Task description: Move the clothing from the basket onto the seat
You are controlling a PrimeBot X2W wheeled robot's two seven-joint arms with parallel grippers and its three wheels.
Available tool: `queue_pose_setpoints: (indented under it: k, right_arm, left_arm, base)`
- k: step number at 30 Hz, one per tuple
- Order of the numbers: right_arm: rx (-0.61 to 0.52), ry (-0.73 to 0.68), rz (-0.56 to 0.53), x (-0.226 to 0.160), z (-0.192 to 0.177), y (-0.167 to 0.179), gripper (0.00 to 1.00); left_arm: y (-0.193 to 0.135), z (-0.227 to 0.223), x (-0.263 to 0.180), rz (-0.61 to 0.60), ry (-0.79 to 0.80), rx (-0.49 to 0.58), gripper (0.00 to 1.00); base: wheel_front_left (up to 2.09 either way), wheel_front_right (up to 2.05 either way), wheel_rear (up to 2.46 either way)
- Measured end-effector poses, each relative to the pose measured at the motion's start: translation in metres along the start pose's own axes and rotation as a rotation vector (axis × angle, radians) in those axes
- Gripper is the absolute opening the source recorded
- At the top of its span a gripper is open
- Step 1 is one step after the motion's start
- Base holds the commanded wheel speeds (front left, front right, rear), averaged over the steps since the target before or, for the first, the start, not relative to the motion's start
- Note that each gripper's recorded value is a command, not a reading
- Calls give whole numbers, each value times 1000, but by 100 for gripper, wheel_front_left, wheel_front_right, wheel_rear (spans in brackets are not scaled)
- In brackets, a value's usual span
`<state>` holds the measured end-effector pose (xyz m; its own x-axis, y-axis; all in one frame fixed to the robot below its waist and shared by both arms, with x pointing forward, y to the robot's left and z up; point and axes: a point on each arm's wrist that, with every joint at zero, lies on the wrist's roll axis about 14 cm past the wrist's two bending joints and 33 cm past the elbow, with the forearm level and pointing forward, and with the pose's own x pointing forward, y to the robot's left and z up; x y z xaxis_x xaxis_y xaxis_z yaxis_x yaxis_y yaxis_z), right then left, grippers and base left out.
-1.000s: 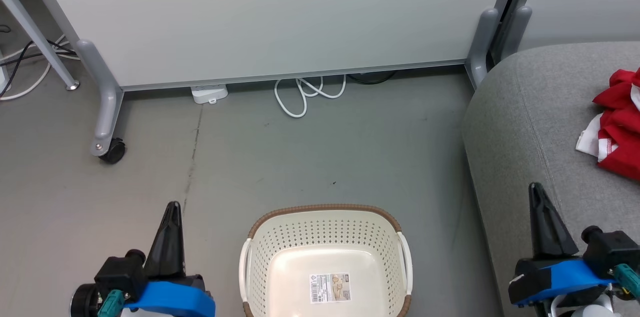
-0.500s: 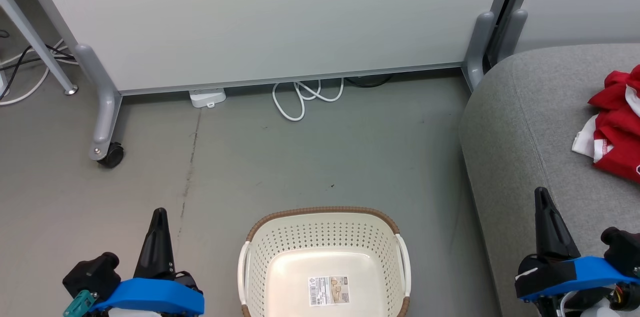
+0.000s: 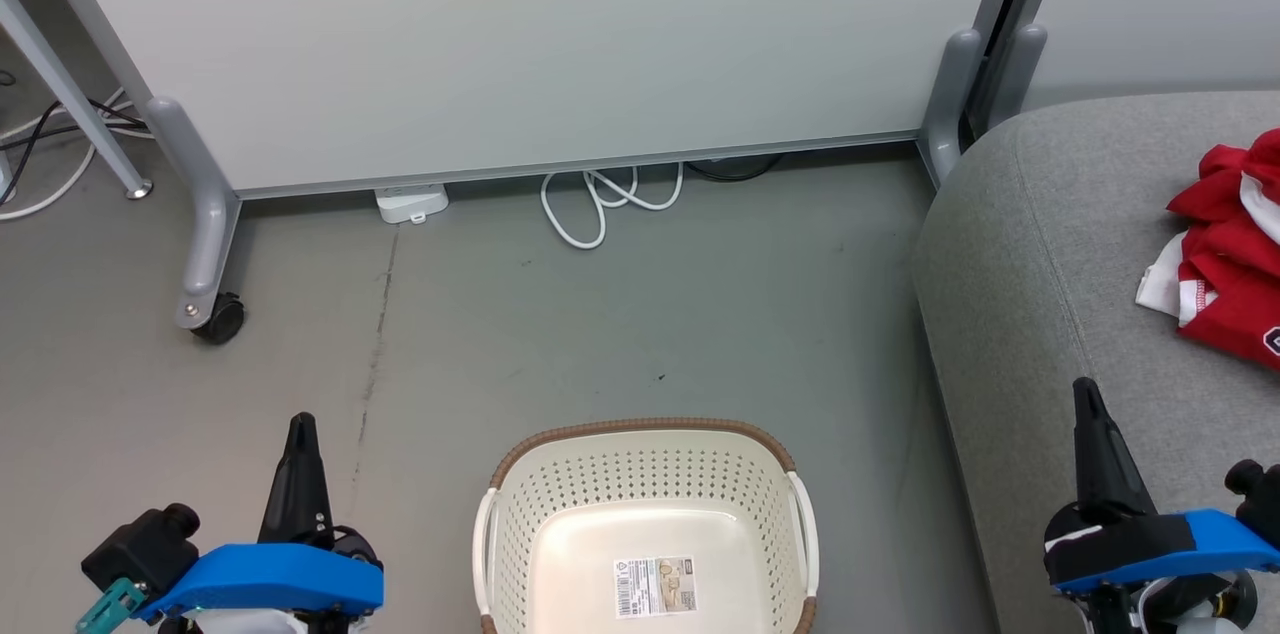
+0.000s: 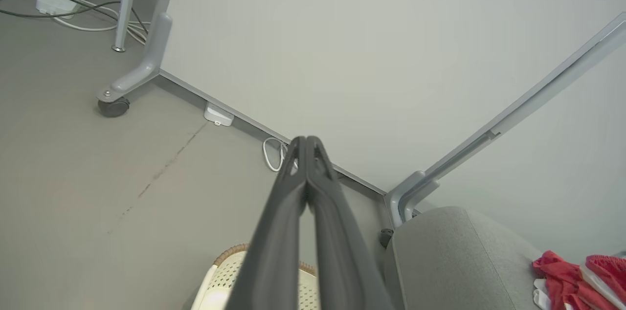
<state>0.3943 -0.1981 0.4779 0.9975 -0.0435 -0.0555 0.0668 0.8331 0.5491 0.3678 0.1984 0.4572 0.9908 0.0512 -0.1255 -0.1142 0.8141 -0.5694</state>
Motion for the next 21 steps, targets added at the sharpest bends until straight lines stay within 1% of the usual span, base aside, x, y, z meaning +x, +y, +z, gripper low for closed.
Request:
queue_pose_setpoints:
  k: [21]
  right_arm:
    - [293,15,-20,-2,1,-2,0]
  left_arm:
    - [-1,9,5,7,-3,-283,0]
  base:
    - [0,0,0]
